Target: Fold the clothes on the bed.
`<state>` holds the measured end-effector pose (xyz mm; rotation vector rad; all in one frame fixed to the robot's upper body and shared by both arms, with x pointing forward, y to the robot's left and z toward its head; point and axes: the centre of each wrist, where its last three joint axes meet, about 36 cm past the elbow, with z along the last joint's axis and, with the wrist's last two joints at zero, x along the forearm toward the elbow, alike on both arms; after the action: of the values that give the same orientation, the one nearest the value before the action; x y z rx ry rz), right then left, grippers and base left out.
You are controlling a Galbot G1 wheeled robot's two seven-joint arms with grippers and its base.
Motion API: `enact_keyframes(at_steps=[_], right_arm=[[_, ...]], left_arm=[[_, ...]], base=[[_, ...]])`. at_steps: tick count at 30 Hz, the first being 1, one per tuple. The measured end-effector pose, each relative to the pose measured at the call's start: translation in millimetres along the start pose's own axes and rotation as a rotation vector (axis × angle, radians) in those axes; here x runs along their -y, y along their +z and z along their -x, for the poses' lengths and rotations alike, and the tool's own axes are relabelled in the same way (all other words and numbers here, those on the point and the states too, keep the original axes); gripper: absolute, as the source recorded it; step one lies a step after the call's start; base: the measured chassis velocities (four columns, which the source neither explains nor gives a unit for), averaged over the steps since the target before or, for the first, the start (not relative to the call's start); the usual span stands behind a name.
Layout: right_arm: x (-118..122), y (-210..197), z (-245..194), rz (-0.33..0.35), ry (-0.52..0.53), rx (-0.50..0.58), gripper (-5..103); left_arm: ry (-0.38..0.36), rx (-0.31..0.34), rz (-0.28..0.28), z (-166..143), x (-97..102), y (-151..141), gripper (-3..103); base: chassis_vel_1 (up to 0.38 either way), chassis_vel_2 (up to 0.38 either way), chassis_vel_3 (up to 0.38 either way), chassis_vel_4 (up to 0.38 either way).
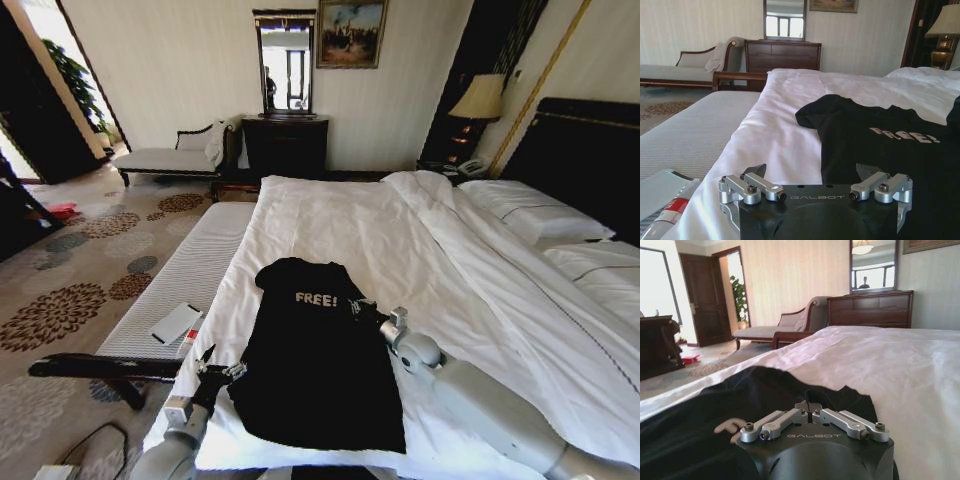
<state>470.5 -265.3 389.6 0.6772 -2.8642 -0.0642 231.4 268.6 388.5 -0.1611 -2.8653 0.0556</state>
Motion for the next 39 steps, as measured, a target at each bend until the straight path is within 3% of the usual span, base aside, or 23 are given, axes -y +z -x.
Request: enact_keyframes(at_steps=[5, 12, 23, 39], right_arm=[[12.8, -11.0, 9.7, 0.041, 0.059, 0.032, 0], [56.4, -14.2, -5.3, 0.125, 0.235, 0.032, 0], [80.0, 1.8, -10.8, 0.200, 0.362, -0.008, 0], [109.1, -17.9, 10.2, 0.266, 0.494, 0.020, 0]], left_arm=[[-0.002, -0.001, 0.004, -2.7, -0.9, -1.0, 100], [0.010, 0.008, 0.006, -0.5, 1.4, -3.5, 100], [0.021, 0.005, 0.010, -1.0, 6.8, -3.9, 100], [0.020, 0.002, 0.006, -6.2, 6.8, -3.9, 100]], base=[[0.000, 0.000, 0.000, 0.000], [0.000, 0.000, 0.000, 0.000], [0.000, 0.000, 0.000, 0.000], [0.000, 0.000, 0.000, 0.000]])
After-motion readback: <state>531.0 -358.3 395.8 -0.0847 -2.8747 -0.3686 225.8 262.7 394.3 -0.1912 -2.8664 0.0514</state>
